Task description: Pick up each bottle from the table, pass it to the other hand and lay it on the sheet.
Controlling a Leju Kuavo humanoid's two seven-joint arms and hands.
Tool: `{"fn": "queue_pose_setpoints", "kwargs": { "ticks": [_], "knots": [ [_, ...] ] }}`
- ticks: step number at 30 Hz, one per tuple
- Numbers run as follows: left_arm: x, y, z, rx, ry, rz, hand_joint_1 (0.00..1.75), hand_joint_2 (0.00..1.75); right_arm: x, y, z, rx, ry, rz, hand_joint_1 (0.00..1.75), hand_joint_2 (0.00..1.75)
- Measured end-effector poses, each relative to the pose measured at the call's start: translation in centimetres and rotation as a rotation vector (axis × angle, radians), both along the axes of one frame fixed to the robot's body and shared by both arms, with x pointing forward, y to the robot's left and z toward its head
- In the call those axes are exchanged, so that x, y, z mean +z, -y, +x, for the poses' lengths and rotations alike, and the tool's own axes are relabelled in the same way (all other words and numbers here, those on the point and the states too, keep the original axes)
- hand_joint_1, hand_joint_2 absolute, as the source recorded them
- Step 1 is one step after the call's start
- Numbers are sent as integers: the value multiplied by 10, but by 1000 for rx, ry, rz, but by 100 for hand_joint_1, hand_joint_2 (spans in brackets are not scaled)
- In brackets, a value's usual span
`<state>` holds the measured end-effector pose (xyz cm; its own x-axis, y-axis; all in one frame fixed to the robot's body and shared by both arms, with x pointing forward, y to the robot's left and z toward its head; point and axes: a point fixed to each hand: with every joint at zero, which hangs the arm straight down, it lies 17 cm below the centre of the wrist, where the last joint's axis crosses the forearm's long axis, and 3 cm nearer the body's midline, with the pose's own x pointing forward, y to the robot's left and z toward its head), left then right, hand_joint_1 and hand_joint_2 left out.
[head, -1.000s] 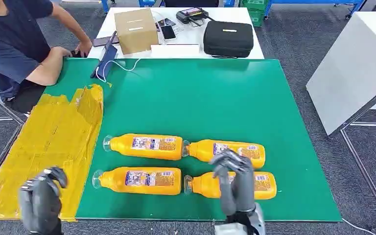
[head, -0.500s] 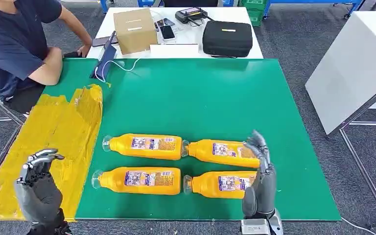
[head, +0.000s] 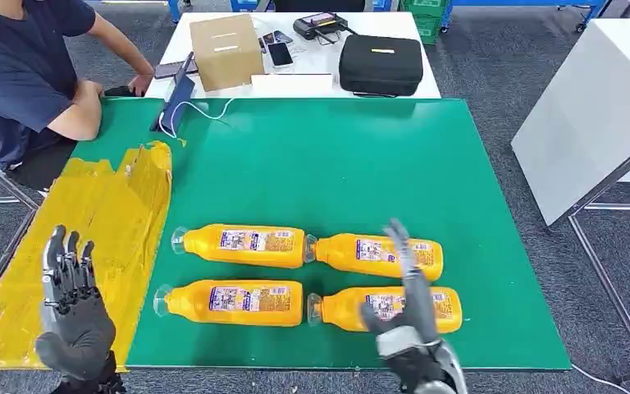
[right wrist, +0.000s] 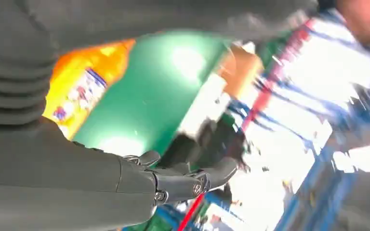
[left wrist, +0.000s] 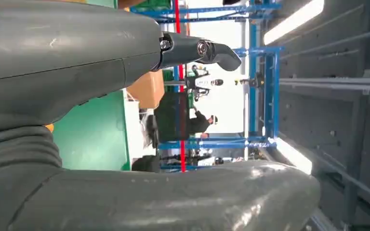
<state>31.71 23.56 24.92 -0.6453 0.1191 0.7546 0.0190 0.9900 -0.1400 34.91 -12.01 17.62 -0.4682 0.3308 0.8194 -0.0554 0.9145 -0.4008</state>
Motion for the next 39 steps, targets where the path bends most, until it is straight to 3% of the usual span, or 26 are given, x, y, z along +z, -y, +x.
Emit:
{"fn": "queue_pose_setpoints", "kwargs": {
  "ticks": [8,16,27,39],
  "knots": [
    [-9,11,14,-31,-19,16,0,0,-26,-90,17,174,-44,-215,0,175],
    [-17,15,20,-47,-38,10,0,0,-31,-148,11,272,-33,-353,0,175],
    [-22,17,22,-57,-49,8,0,0,-60,-187,6,366,-80,-516,0,175],
    [-23,14,23,-49,-51,9,0,0,-75,-199,4,399,-93,-573,0,175]
  ]
}}
